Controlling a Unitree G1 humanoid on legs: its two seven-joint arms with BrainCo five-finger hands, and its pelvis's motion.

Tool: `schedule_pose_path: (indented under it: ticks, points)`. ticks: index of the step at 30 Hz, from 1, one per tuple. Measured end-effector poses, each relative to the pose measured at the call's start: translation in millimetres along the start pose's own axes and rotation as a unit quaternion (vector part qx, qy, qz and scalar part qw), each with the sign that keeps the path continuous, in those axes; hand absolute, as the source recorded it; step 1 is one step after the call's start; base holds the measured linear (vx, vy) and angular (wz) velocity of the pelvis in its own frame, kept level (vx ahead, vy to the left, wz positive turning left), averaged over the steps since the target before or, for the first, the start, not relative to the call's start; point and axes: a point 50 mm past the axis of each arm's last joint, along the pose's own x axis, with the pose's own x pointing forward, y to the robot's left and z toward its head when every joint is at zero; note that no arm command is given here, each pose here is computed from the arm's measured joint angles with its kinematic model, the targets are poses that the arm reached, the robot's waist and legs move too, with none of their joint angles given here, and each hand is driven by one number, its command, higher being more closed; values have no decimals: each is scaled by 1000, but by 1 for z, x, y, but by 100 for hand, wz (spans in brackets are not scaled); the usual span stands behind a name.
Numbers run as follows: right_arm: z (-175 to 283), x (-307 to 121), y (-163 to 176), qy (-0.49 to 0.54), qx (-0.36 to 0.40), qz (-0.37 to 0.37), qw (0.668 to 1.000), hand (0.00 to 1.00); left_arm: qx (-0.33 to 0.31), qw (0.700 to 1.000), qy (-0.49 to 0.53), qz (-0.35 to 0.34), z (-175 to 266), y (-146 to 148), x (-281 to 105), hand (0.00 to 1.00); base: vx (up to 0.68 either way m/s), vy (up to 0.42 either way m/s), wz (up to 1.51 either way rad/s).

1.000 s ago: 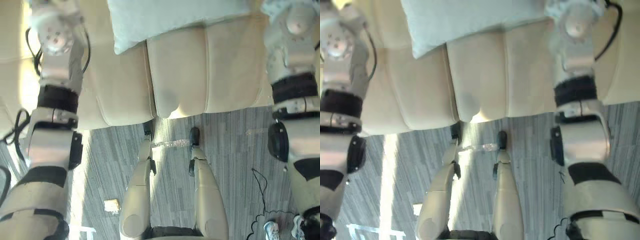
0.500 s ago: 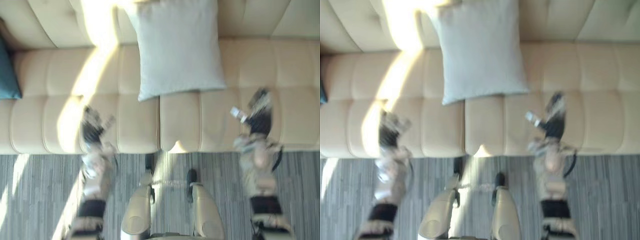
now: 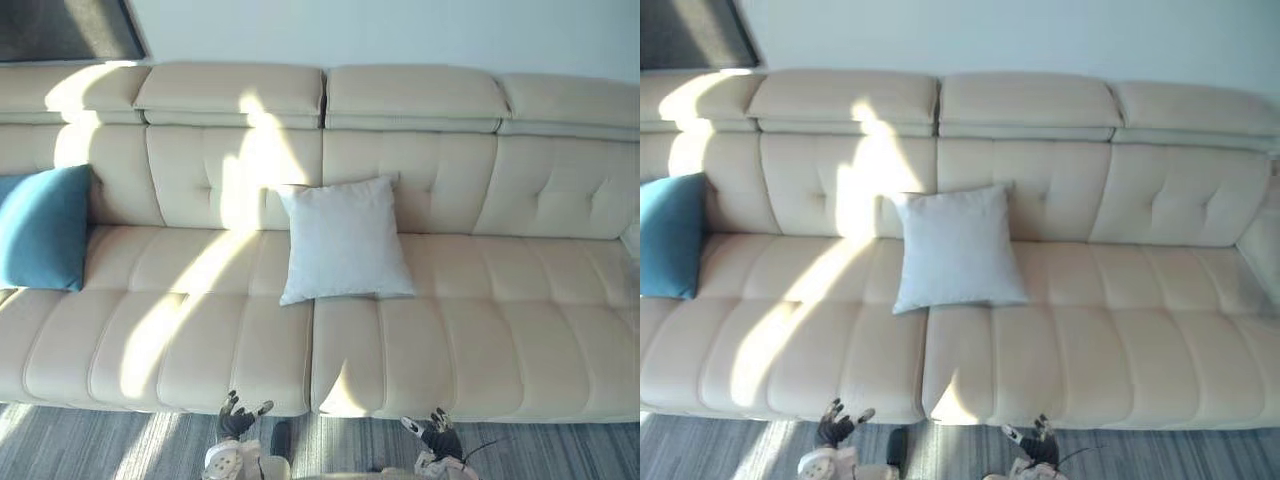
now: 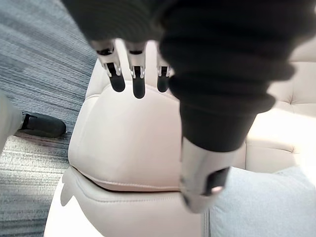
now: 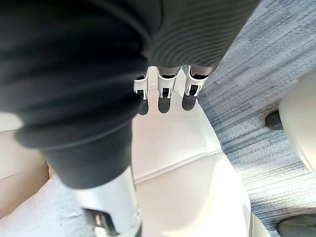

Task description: Pick up cushions and gather them together orderly.

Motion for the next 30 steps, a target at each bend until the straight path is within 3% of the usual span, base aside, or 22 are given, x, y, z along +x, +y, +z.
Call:
schedule_pose_path:
  ticks: [14,20,26,30]
  points:
    - [20,13,45,-14,-62,76,995,0,36,998,-17,-39,19,-21,12,0,-9,10,-24]
    - [28,16,49,-25,-75,82,993,0,21,998,-55,-31,42,-19,17,0,-121,-182,36]
    - [42,23,30,-45,-94,47,993,0,9,997,-39,-63,29,-43,7,0,-351,-249,26]
    - [40,23,26,-40,-79,34,996,0,0,997,-50,-53,37,-39,11,0,-361,-107,13]
